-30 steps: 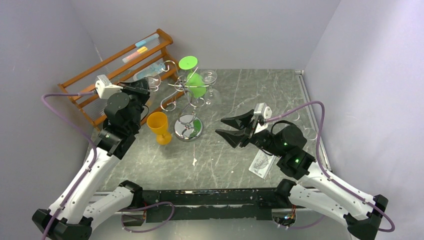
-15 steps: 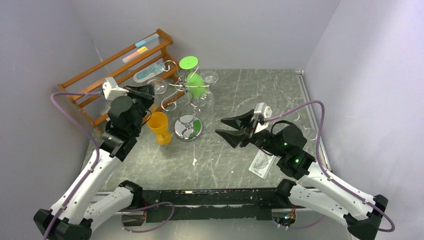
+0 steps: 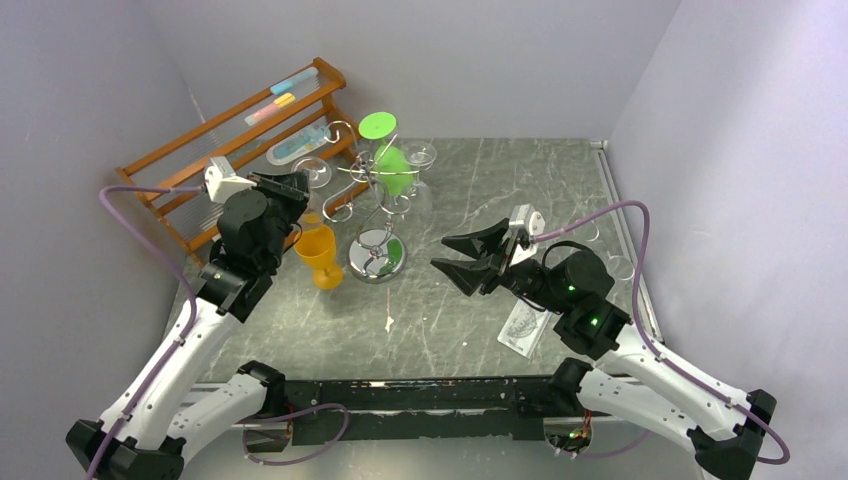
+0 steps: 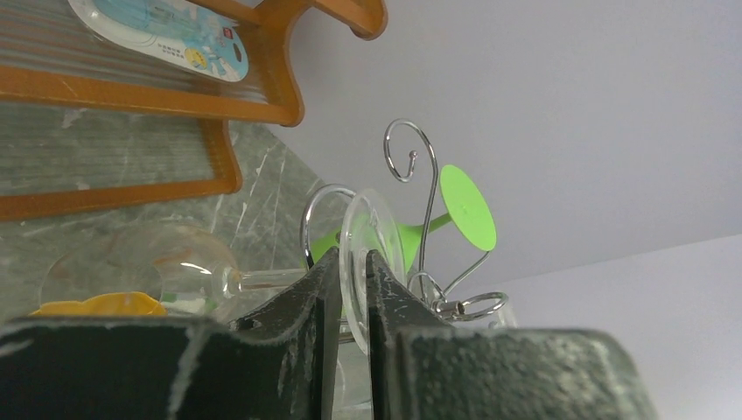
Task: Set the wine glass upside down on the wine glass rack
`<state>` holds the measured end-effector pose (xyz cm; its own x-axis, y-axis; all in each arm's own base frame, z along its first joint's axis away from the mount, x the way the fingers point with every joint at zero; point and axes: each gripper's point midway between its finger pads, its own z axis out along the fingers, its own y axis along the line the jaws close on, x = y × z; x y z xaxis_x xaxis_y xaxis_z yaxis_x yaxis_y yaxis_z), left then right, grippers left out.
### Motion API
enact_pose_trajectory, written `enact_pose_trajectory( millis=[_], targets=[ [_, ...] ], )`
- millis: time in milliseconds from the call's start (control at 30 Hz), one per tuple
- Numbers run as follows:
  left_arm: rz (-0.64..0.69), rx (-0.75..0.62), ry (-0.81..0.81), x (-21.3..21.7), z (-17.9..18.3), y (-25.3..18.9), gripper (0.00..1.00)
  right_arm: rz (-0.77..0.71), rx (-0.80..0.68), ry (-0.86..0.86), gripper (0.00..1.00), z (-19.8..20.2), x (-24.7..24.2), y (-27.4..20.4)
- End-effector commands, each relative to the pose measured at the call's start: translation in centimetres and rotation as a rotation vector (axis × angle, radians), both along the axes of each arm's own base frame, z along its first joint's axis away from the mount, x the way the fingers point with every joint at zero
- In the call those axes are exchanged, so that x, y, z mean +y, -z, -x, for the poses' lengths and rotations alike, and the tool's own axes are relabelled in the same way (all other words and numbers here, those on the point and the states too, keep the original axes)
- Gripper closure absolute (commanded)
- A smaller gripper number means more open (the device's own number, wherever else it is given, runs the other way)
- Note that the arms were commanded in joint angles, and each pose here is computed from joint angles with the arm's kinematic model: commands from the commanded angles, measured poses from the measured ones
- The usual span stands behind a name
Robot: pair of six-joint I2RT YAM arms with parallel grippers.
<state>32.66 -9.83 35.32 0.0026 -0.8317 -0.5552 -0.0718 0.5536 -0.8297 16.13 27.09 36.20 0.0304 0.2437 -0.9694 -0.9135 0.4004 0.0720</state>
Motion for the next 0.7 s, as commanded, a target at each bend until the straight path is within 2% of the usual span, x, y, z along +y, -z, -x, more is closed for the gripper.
enact_pose_trajectory(
  millis=[0, 100, 300, 467, 667],
  targets=[
    [-0.006, 0.029, -0.012, 0.6, 0.6, -0.1, 0.77, -0.019, 0.002, 0.006, 0.51, 0.0, -0.1, -0.5],
    [-0.027, 0.042, -0.016, 0.8, 0.8, -0.1, 0.72, -0.02, 0.01, 0.008, 0.51, -0.1, 0.0, -0.5],
    [-0.083, 0.055, -0.001, 1.2, 1.7, -0.8, 0.46, -0.029, 0.019, 0.018, 0.5, -0.2, -0.2, -0.5],
    [-0.134, 0.072, 0.05, 0.9, 2.8, -1.1, 0.28, -0.039, 0.021, 0.022, 0.5, -0.2, -0.3, -0.6],
    [-0.182, 0.099, 0.071, 1.5, 4.4, -1.2, 0.19, -0.044, 0.025, 0.023, 0.5, -0.2, -0.3, -0.7]
  ],
)
